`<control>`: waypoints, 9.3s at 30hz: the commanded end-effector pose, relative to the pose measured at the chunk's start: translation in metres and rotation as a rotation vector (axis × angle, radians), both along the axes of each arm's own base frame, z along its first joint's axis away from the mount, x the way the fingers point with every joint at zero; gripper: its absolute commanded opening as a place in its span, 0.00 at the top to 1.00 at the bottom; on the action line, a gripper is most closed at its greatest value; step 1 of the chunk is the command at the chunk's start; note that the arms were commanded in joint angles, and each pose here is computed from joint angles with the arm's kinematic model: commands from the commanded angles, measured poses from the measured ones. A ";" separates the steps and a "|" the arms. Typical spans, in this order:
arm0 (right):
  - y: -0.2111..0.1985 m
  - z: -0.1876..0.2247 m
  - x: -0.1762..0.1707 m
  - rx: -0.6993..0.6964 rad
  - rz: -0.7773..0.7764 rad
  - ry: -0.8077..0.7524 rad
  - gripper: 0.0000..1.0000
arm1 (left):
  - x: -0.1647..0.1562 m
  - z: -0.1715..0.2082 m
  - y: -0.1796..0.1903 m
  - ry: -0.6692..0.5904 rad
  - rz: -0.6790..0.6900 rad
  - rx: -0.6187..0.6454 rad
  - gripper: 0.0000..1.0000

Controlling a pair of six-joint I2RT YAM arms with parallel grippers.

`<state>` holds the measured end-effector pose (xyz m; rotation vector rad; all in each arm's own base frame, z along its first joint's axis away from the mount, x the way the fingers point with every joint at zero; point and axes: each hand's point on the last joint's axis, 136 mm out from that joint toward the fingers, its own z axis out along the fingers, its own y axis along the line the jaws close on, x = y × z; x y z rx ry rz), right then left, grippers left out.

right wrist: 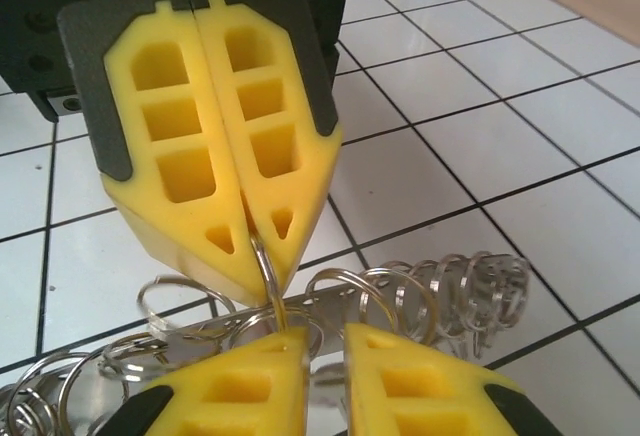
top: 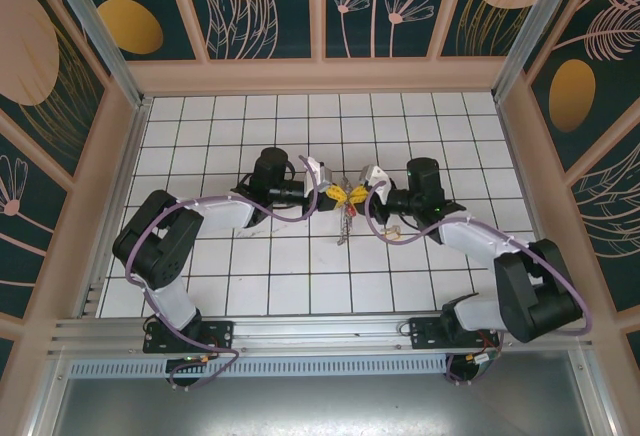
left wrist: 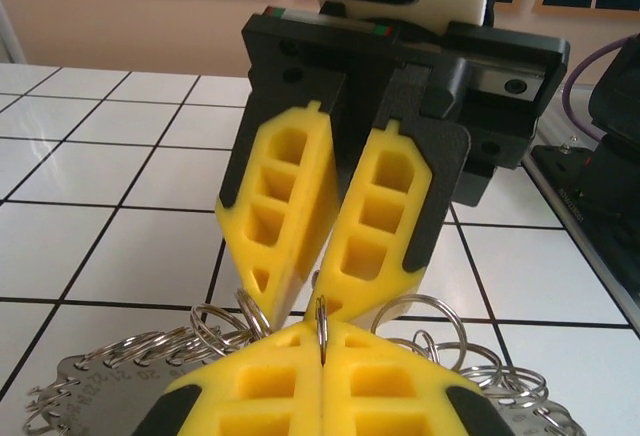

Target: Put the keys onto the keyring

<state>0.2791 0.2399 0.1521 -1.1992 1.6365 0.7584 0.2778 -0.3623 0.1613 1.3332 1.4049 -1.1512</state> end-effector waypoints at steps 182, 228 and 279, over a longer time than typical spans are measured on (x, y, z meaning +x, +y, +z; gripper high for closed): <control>0.025 -0.122 0.076 -0.206 -0.521 0.858 0.96 | 0.080 0.024 0.139 0.373 1.336 -0.123 0.01; -0.078 0.084 0.076 0.400 -0.659 0.173 0.56 | 0.047 0.104 0.058 0.411 0.616 -0.002 1.00; 0.010 0.123 -0.051 0.259 -0.106 -0.547 0.82 | -0.004 0.224 0.058 0.053 0.310 0.147 1.00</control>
